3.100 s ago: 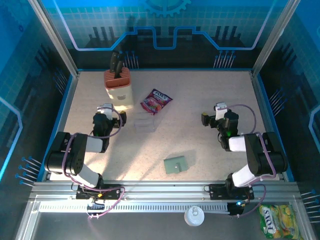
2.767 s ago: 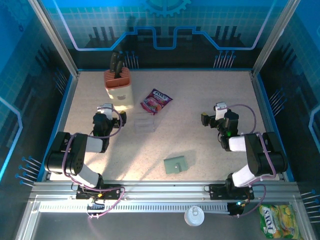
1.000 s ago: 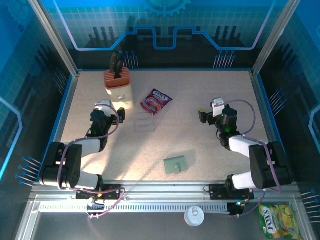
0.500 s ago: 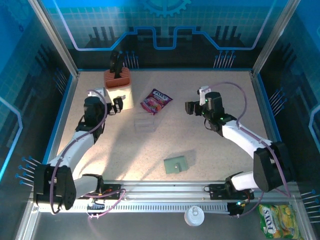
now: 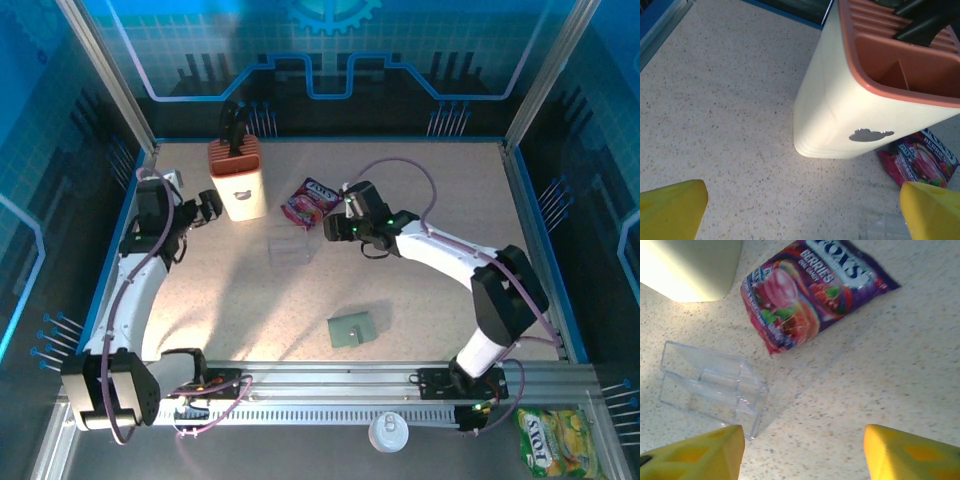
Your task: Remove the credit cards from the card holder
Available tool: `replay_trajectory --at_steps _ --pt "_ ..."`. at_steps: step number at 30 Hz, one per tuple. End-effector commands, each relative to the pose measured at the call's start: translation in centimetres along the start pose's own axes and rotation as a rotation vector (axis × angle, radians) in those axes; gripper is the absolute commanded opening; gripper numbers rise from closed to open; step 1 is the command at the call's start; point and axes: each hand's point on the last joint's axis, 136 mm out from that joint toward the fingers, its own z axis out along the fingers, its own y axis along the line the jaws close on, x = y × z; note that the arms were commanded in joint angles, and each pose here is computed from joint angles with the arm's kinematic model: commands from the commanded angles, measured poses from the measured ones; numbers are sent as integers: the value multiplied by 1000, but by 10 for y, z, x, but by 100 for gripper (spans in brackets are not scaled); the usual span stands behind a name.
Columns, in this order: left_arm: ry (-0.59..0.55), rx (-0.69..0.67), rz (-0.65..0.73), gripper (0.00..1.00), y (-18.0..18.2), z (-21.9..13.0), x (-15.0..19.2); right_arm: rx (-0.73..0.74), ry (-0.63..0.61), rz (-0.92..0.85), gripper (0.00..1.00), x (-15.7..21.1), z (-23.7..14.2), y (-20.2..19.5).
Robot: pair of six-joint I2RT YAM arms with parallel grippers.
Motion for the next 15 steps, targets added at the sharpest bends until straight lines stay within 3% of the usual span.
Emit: replay_trajectory --at_steps 1,4,7,15 --pt "34 31 -6 99 1 -16 0 2 86 37 60 12 8 17" --pt "-11 2 21 99 11 -19 -1 -15 112 64 52 14 16 29" --pt "-39 2 18 99 16 -18 4 -34 135 73 51 15 24 41" --pt "-43 23 6 99 13 -15 3 11 184 90 40 14 47 50"
